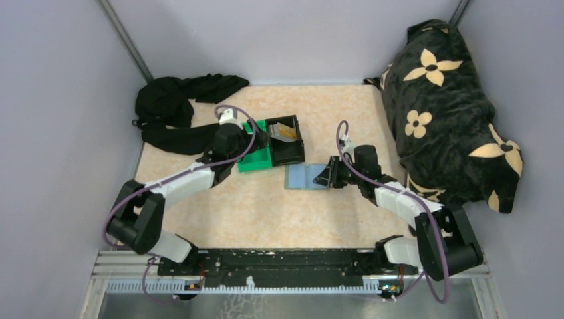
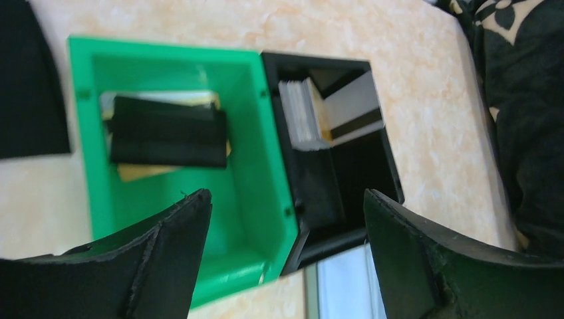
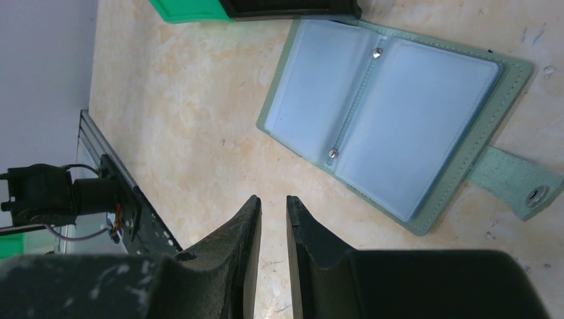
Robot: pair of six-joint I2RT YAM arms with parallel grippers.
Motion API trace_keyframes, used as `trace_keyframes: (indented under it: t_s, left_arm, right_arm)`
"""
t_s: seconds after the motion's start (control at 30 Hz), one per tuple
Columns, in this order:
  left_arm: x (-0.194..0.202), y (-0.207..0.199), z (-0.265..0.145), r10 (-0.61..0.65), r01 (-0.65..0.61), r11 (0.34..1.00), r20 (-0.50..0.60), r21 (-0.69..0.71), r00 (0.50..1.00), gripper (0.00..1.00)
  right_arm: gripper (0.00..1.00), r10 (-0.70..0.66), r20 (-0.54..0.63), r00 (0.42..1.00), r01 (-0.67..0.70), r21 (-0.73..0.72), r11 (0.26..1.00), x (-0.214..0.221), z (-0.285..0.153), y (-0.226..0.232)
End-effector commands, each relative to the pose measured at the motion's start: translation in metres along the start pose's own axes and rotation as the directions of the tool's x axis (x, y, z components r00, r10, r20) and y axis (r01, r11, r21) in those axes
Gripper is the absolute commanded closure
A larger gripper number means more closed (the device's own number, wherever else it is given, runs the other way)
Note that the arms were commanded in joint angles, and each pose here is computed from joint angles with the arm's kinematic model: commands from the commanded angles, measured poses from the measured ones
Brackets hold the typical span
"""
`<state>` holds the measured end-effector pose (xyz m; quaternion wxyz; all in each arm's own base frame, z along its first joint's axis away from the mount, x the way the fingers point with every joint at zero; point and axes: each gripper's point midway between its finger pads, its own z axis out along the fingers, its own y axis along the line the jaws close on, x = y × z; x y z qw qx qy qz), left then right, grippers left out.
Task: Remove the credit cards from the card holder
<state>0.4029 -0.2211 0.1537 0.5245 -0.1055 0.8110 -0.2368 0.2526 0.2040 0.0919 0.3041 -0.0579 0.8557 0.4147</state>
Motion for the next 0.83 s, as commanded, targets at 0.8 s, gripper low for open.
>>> trace_keyframes:
  t_s: [0.8]
  left_arm:
    - [0.014,0.029,-0.058,0.04,-0.04,0.999,-0.014,-0.015,0.999,0.11]
  right_arm:
    - [0.74,-0.039,0.085,0.996,0.037,0.029,0.999,-0.049,0.014,0.001]
